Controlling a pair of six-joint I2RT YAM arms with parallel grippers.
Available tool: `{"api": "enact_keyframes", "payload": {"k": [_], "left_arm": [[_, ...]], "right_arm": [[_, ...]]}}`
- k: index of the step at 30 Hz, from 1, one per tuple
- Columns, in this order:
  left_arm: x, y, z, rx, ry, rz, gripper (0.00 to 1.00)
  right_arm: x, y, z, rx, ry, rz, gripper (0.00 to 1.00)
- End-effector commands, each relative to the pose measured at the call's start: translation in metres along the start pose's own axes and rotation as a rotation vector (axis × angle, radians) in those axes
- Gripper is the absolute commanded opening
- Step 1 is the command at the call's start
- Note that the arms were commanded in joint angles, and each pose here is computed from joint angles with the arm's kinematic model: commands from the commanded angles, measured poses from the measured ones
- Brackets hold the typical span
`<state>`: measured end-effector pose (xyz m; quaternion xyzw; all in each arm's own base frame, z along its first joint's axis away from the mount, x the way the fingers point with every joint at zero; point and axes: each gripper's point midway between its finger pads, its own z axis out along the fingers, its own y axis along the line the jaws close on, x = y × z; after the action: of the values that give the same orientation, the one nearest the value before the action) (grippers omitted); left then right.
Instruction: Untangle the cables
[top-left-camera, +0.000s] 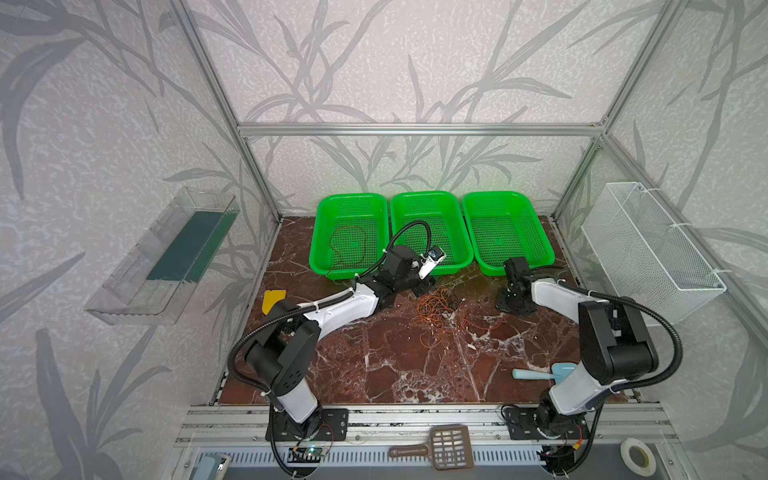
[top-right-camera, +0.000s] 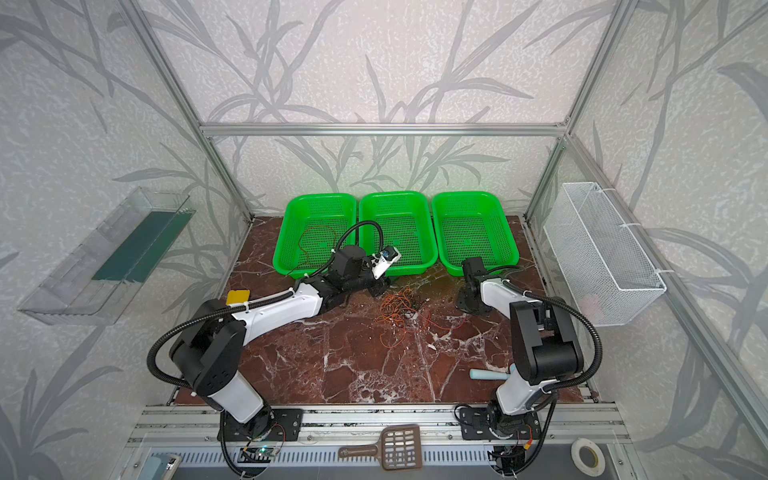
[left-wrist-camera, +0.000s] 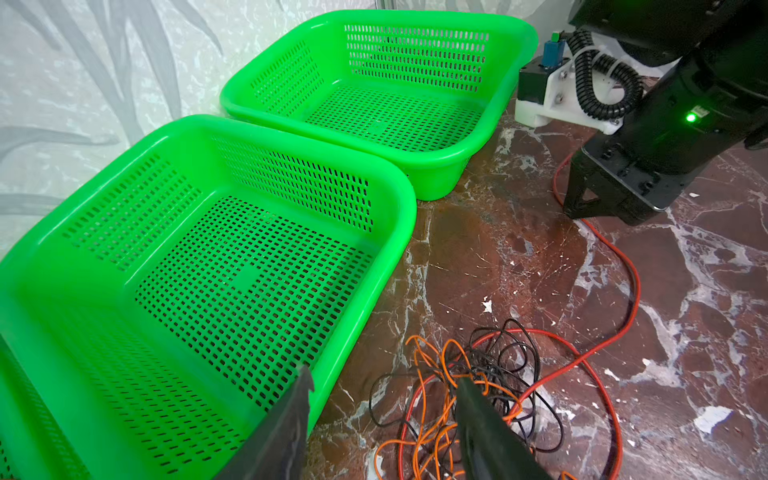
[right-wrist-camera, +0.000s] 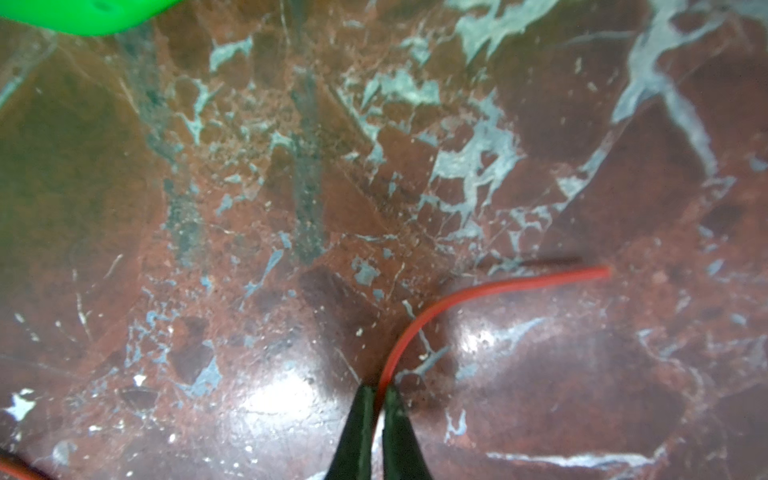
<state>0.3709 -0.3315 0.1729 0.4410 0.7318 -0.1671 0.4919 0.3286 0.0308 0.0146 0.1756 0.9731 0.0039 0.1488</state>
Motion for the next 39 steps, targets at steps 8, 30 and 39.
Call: {"api": "enact_keyframes", "payload": {"k": [8,30,39], "left_arm": [[-0.051,-0.023,-0.012,0.072,-0.134,-0.05,0.65],[-0.053,-0.128,0.052,0.252,-0.168,-0.152,0.89],[-0.067,-0.132,0.076,0.219,-0.16,-0.103,0.74]], "right_arm": [[-0.02,0.021,-0.062,-0.152,-0.112,0.019,0.0],[-0.055,0.08,-0.209,-0.546,-0.431,-0.078,0.0],[-0.055,0.09,-0.217,-0.602,-0.431,-0.089,0.0]]}}
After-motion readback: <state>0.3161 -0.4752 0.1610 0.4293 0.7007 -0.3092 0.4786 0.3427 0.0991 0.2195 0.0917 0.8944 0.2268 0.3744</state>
